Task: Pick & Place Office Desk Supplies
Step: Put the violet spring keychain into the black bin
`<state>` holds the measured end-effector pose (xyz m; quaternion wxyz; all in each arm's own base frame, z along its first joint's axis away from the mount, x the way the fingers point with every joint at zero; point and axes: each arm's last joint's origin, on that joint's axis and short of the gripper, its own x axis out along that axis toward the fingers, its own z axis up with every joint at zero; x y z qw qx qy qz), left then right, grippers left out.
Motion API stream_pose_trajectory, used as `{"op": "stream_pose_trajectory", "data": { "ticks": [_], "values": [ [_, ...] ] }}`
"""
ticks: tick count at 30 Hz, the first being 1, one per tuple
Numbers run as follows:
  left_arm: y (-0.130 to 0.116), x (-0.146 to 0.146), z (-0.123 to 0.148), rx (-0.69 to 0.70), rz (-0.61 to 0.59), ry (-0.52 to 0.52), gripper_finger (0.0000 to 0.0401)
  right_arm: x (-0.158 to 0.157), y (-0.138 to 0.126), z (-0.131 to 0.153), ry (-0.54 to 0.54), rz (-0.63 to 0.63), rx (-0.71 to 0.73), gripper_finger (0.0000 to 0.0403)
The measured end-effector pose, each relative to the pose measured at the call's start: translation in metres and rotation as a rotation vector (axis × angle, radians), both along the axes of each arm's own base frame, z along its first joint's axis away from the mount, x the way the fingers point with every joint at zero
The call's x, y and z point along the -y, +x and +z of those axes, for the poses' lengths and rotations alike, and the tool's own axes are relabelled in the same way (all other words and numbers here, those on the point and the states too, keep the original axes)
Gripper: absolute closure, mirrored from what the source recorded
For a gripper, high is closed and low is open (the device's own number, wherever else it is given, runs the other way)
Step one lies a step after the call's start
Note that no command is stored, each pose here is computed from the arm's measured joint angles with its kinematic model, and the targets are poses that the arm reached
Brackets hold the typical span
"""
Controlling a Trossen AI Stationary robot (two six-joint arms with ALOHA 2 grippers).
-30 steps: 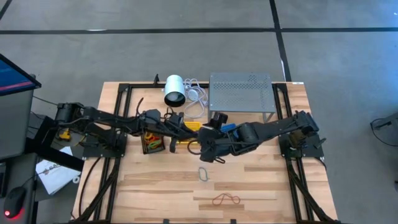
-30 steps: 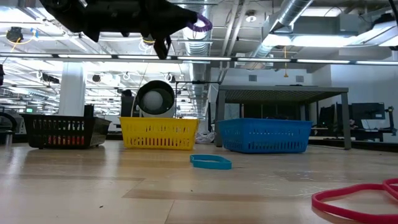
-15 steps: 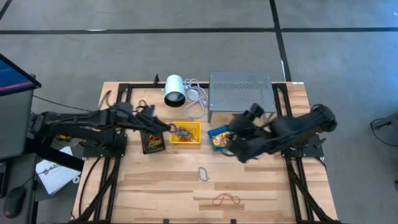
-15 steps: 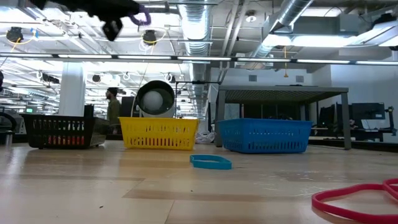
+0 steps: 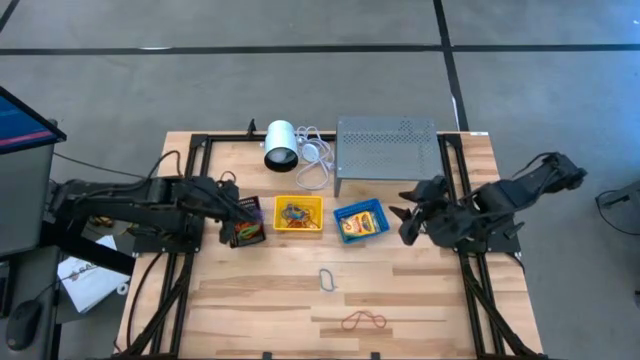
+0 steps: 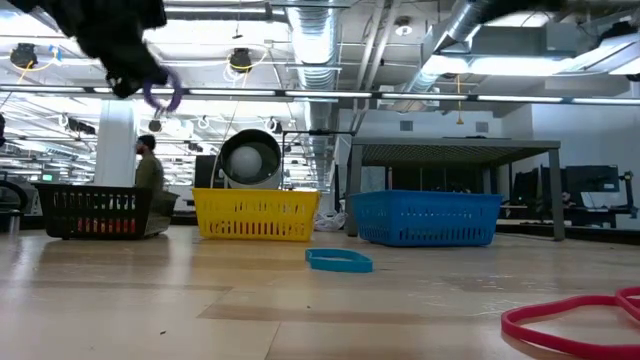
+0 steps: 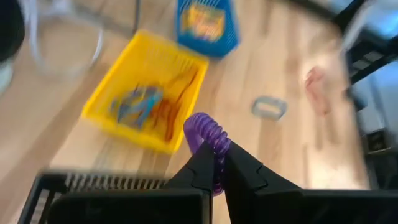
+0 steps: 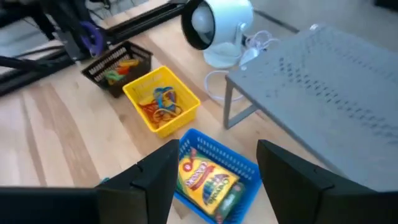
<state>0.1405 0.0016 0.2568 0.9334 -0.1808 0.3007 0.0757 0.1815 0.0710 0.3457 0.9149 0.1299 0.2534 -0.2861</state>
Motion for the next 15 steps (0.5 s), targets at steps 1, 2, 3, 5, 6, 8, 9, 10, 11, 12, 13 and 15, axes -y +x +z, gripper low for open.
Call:
{"op": "stream_pose_trajectory", "data": {
  "ticks": [1, 2, 3, 5, 6, 8, 9, 10, 11, 12, 13, 15],
  "values": [
    [0.0, 0.0, -0.003, -0.038, 0.012, -0.01, 0.0395, 0.002, -0.002, -0.006, 0.012, 0.012, 0.016, 0.0193],
    [0.0, 0.0, -0.007, -0.079, 0.025, -0.023, 0.0395, 0.005, -0.005, -0.01, 0.018, 0.019, 0.032, 0.0194],
    [-0.001, 0.0, -0.01, -0.115, 0.032, -0.027, 0.0395, 0.007, -0.006, -0.014, 0.02, 0.021, 0.054, 0.0194],
    [0.001, -0.001, -0.016, -0.175, 0.056, -0.034, 0.0395, 0.011, -0.007, -0.019, 0.028, 0.034, 0.076, 0.0196],
    [0.001, -0.001, -0.019, -0.214, 0.072, -0.026, 0.0395, 0.012, -0.007, -0.021, 0.026, 0.04, 0.085, 0.0197],
    [0.001, -0.002, -0.026, -0.302, 0.101, -0.001, 0.0395, 0.013, -0.006, -0.024, 0.019, 0.053, 0.092, 0.0198],
    [0.001, -0.003, -0.03, -0.347, 0.117, 0.012, 0.0395, 0.013, -0.005, -0.025, 0.016, 0.058, 0.085, 0.0199],
    [0.002, -0.003, -0.034, -0.385, 0.136, 0.019, 0.0395, 0.013, -0.004, -0.026, 0.013, 0.057, 0.082, 0.02],
    [0.003, -0.003, -0.037, -0.424, 0.145, 0.024, 0.0395, 0.013, -0.003, -0.026, 0.013, 0.056, 0.079, 0.0201],
    [0.004, -0.004, -0.04, -0.457, 0.149, 0.032, 0.0395, 0.013, -0.002, -0.028, 0.01, 0.053, 0.071, 0.0202],
    [0.006, -0.004, -0.043, -0.481, 0.15, 0.035, 0.0395, 0.013, 0.0, -0.029, 0.008, 0.053, 0.065, 0.0203],
    [0.009, -0.004, -0.047, -0.514, 0.151, 0.039, 0.0395, 0.011, 0.002, -0.032, 0.003, 0.055, 0.05, 0.0205]
  ]
}}
